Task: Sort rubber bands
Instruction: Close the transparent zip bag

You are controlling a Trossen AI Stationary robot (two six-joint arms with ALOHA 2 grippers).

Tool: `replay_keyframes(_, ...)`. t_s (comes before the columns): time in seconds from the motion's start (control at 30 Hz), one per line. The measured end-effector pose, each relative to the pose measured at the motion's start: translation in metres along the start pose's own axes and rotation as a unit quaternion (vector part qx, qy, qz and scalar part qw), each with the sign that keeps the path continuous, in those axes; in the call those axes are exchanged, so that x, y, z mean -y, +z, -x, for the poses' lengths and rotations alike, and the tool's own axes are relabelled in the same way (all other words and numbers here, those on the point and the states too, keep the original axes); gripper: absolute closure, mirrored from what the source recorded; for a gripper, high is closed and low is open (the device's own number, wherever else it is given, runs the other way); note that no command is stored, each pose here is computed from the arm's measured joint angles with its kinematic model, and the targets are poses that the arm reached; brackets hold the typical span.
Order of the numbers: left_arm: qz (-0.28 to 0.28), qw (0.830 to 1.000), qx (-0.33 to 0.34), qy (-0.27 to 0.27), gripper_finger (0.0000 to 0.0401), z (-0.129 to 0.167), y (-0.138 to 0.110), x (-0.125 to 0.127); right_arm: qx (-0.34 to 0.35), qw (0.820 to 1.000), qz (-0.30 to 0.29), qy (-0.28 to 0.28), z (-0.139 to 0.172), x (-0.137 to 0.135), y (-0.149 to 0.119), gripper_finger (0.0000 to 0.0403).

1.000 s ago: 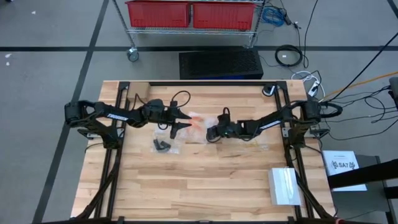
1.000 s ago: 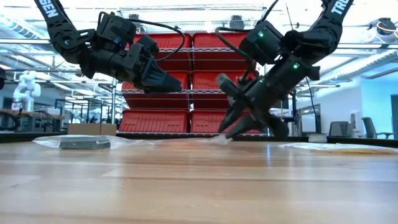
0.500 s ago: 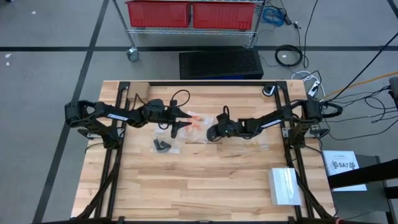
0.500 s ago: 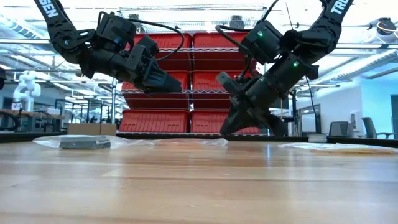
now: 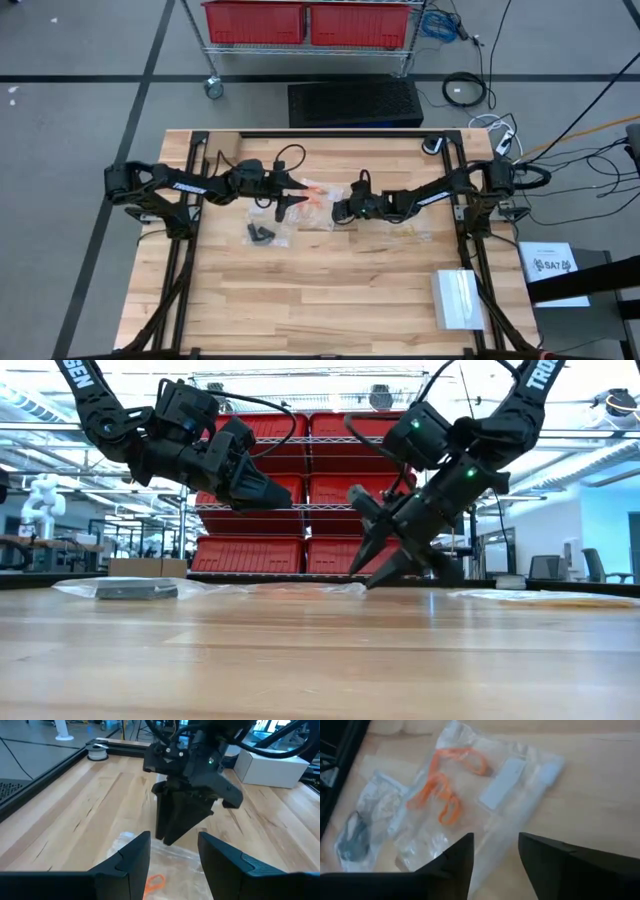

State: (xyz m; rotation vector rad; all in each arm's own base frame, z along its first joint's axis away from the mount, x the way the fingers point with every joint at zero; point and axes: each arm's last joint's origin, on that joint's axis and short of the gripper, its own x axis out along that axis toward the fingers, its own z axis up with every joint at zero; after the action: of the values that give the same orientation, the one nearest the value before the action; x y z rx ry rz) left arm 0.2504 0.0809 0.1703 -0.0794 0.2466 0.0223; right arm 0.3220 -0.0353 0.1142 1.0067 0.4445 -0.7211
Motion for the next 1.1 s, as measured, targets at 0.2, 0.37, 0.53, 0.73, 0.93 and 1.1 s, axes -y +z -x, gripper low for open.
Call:
replay_keyframes(0.2, 0.000, 1.000, 0.000, 0.000, 0.0230, 0.0000, 0.0000, 0.0000, 0.022, 0.999, 0.025, 0.028, -0.0099, -0.0008, 0.0004, 0.0292)
replay_keyframes(0.37, 0.000, 1.000, 0.000, 0.000, 0.0230, 0.0000, 0.0000, 0.0000, 0.048, 0.996, 0.075, 0.025, -0.0106, -0.0013, 0.0037, 0.0388)
replay_keyframes(0.53, -0.001, 1.000, 0.002, 0.002, 0.0230, 0.0000, 0.0005, -0.0001, 0.058, 0.993, 0.101, 0.030, -0.0090, -0.0037, 0.0063, 0.0400)
replay_keyframes(0.73, 0.000, 1.000, 0.003, 0.006, 0.0230, 0.0000, 0.0006, -0.0003, -0.010, 0.997, 0.070, 0.039, -0.0069, -0.0013, 0.0022, 0.0368)
replay_keyframes(0.93, 0.000, 1.000, 0.002, 0.006, 0.0230, 0.0000, 0.0005, -0.0003, 0.014, 0.999, 0.040, 0.022, -0.0083, 0.0011, 0.0056, 0.0278)
replay_keyframes(1.1, 0.000, 1.000, 0.002, 0.006, 0.0230, 0.0000, 0.0004, -0.0003, 0.030, 0.998, 0.032, 0.045, -0.0101, -0.0021, 0.0087, 0.0237)
